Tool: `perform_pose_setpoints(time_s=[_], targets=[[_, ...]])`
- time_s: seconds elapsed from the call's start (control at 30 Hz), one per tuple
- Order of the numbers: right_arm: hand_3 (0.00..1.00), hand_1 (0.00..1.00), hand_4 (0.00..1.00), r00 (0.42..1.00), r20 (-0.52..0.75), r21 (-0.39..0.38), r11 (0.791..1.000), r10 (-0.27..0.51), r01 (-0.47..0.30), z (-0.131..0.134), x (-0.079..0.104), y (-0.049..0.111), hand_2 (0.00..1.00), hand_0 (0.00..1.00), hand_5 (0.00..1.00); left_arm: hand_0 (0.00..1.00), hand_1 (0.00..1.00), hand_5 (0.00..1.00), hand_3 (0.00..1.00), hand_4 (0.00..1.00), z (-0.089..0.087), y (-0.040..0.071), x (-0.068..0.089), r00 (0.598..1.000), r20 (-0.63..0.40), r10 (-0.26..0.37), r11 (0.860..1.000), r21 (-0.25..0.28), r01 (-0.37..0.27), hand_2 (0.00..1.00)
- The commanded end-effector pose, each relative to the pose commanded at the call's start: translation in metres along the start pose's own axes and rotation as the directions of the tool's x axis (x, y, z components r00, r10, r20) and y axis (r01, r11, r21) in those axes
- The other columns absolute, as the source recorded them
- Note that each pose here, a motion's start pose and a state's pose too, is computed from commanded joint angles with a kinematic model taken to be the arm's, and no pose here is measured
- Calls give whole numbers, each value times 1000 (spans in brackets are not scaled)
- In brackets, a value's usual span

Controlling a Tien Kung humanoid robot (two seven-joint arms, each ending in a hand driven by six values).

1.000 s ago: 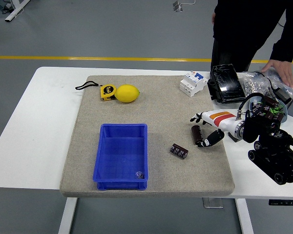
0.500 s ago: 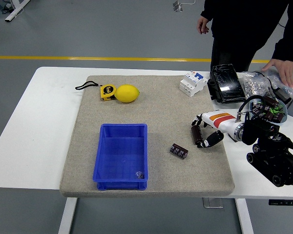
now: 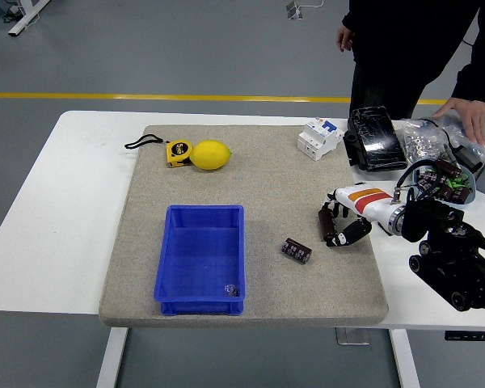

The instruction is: Pick up the battery,place it into the box

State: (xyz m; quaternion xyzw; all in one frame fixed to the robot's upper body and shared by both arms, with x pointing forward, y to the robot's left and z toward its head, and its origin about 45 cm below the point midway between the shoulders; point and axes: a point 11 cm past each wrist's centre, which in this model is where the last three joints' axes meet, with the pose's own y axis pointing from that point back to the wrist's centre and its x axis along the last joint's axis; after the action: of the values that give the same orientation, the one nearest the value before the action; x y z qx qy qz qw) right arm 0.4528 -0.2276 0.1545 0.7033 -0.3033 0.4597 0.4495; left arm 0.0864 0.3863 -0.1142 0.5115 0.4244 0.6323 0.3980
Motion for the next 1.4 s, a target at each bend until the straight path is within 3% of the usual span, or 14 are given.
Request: perform_pose_setpoints(time_s=[0.33, 0.6, 0.63, 0.77, 0.8, 0.83, 0.97, 1.0, 1.03, 1.2, 1.23, 1.4], targets=[[526, 402, 907, 994, 44, 47, 994, 97, -99, -18, 35, 0, 491, 234, 233, 732, 692, 560, 593, 643, -2, 0, 3, 1000, 0, 5, 1000, 4, -5, 703], [528, 406, 899, 989, 20, 201, 968, 149, -150, -88, 68, -4, 492, 233, 230, 732, 690, 561, 593, 643, -5, -1, 6, 1000, 6, 12, 1000, 9, -12, 703], [552, 426, 898, 989, 12, 220, 964, 149, -148, -97, 70, -4, 500, 272, 228, 732, 690, 561, 593, 643, -5, -1, 7, 1000, 6, 13, 1000, 10, -13, 702], [552, 426, 898, 991, -33, 298, 948, 128, -113, -140, 76, -6, 500, 272, 228, 732, 690, 561, 593, 643, -6, -1, 10, 1000, 9, 19, 1000, 11, -19, 702], [552, 426, 898, 992, -44, 314, 945, 116, -96, -151, 76, -6, 500, 272, 228, 732, 690, 561, 593, 643, -6, -1, 10, 1000, 10, 20, 1000, 11, -21, 702], [646, 479, 937, 993, -55, 329, 941, 108, -84, -160, 75, -7, 568, 342, 264, 732, 689, 561, 592, 643, -5, -1, 11, 1000, 10, 22, 1000, 12, -22, 701], [646, 479, 937, 993, -109, 362, 932, 47, -4, -191, 64, -11, 568, 342, 264, 732, 689, 561, 592, 643, -4, -1, 12, 1000, 8, 28, 1000, 11, -28, 701], [646, 479, 937, 992, -124, 362, 932, 29, 17, -194, 61, -11, 568, 342, 264, 732, 689, 561, 592, 643, -4, -1, 12, 1000, 8, 28, 1000, 10, -29, 701], [929, 581, 998, 987, -158, 373, 926, 11, 50, -200, 57, -12, 743, 409, 328, 732, 690, 561, 593, 644, -3, -1, 13, 1000, 6, 30, 1000, 9, -30, 701], [929, 581, 998, 960, -279, 378, 914, -38, 146, -214, 48, -15, 743, 409, 328, 732, 690, 561, 593, 644, 2, -1, 14, 999, 3, 32, 999, -1, -32, 701], [998, 615, 998, 959, -283, 382, 912, -36, 147, -216, 48, -16, 813, 445, 372, 733, 689, 558, 593, 642, 2, -1, 14, 999, 2, 32, 999, -2, -32, 699], [998, 615, 998, 959, -282, 418, 899, -7, 129, -222, 57, -15, 813, 445, 372, 733, 689, 558, 593, 642, 6, 0, 14, 999, -6, 37, 999, -5, -37, 699]])
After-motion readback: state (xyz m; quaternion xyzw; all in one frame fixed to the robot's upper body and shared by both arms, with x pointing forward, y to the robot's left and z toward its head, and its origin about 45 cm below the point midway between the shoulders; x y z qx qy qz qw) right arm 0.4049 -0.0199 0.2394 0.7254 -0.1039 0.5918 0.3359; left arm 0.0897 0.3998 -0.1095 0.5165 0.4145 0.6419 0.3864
